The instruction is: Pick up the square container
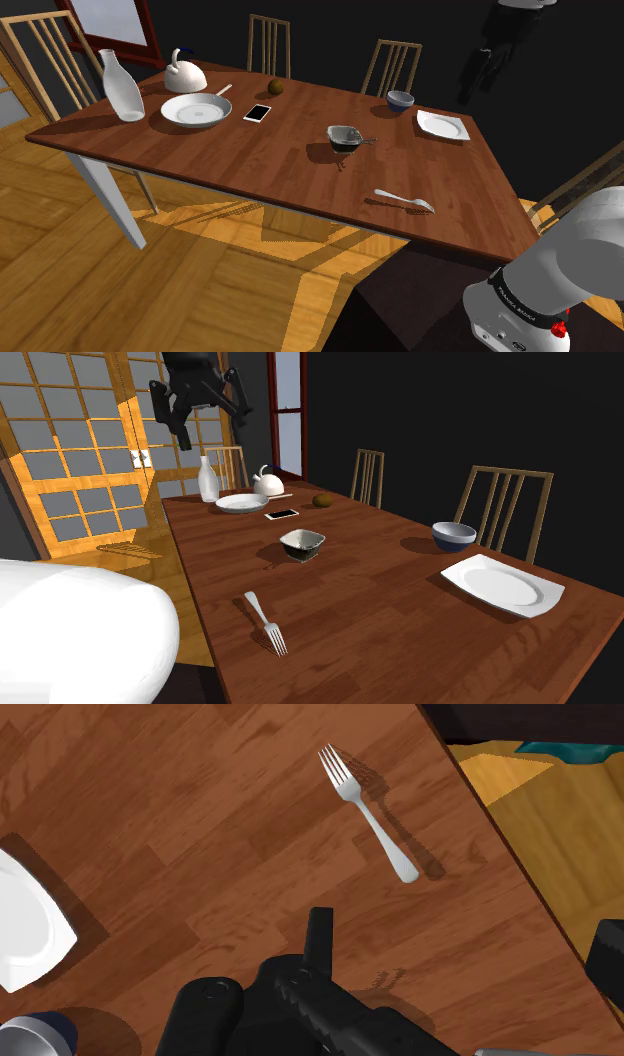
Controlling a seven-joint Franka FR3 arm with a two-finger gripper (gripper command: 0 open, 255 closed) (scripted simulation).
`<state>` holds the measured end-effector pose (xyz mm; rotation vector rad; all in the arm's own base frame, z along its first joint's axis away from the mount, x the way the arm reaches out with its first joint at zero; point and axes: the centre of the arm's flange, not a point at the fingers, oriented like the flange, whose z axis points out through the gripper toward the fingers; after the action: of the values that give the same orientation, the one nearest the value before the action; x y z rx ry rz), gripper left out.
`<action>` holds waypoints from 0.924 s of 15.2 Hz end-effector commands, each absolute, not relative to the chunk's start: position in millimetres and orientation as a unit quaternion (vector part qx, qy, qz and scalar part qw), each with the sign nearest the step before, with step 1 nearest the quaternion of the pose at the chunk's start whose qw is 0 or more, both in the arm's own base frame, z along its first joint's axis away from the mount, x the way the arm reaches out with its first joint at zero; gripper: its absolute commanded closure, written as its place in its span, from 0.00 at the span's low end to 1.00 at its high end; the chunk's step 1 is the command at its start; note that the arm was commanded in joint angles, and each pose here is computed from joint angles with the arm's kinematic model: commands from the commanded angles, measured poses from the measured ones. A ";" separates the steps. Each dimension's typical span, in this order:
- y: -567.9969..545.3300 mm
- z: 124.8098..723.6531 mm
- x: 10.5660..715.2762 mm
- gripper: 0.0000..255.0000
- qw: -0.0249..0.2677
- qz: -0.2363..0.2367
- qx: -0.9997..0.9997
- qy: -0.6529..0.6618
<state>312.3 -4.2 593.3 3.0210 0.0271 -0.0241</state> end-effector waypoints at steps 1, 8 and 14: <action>-4.2 593.3 312.3 0.00 0.060 -0.008 0.998 0.009; -37.8 538.6 379.5 0.00 0.030 0.001 0.999 -0.018; -66.8 491.2 436.6 0.00 0.005 0.009 0.999 -0.041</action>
<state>425.5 -64.6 500.0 3.1213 -0.1155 0.0204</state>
